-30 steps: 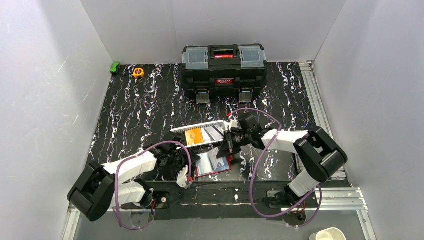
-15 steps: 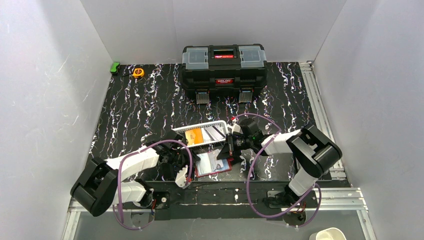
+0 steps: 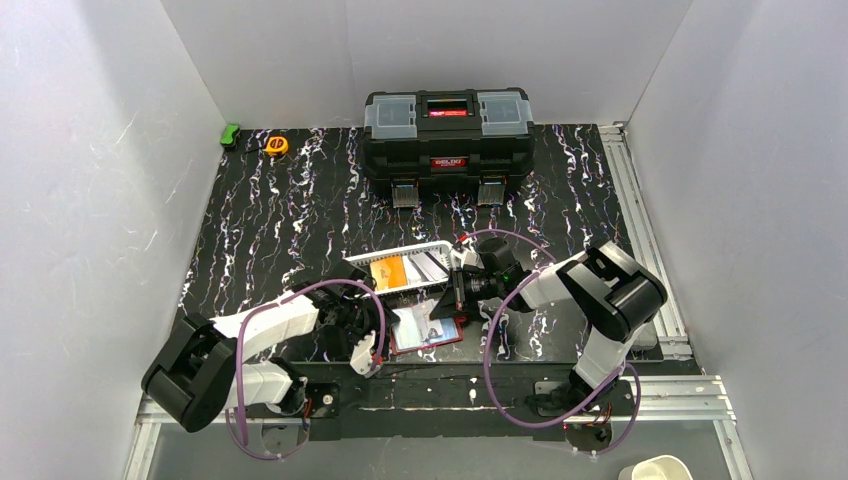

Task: Put the credit cards into the card holder
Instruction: Insert the credit card into the card holder.

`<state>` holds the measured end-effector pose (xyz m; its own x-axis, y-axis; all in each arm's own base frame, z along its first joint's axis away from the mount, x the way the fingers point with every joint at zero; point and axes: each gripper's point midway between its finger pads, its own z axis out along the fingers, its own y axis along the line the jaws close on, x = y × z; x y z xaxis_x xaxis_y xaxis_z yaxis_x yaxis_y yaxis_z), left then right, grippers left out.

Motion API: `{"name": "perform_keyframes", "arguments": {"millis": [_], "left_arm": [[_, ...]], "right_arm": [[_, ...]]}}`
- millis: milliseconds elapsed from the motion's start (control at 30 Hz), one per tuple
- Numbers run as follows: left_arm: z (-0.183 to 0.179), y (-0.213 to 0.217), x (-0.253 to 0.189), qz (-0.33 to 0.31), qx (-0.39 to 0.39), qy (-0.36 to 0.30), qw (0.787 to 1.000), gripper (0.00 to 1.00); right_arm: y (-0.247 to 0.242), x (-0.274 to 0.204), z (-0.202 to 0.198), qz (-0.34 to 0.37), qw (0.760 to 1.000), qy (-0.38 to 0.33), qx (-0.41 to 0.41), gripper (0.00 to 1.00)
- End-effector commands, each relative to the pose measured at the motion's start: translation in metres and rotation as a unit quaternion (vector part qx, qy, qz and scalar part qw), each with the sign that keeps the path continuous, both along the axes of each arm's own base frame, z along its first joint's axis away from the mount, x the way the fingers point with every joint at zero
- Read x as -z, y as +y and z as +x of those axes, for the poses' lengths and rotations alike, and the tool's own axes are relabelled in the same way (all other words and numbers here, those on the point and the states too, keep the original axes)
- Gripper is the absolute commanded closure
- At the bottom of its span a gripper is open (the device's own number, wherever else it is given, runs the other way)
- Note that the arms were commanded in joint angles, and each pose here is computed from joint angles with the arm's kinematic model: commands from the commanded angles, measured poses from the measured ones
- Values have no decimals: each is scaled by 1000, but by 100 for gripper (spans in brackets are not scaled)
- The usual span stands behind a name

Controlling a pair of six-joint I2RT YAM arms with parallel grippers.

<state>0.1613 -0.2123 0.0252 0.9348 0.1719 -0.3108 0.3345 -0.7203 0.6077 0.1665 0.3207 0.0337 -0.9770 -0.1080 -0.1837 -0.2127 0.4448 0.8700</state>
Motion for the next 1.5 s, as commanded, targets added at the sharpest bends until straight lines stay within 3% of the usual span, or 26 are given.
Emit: {"name": "perform_keyframes", "arguments": {"millis": [0,467,733,867,1100,1233,1467], "left_arm": [[-28,10,16,20,40,38,998,72],[-31,11,17,14,49,32,998,77],[-29,6,12,5,54,26,998,80],[-29,4,11,1,57,25,998,82],[-31,4,12,3,60,25,998,84],[-31,4,12,2,61,24,998,84],[-31,4,11,4,59,20,998,85]], "right_arm": [[2,-1,-1,8,1000,-8,-10,99],[-10,7,-14,-19,1000,5,-23,99],[14,8,-5,-13,999,6,-46,99],[15,18,-6,-61,997,-9,-39,99],[1,34,-25,-194,977,-86,-30,74],[-1,33,-25,-219,969,-109,-29,57],[0,28,-31,-259,954,-145,-50,50]]}}
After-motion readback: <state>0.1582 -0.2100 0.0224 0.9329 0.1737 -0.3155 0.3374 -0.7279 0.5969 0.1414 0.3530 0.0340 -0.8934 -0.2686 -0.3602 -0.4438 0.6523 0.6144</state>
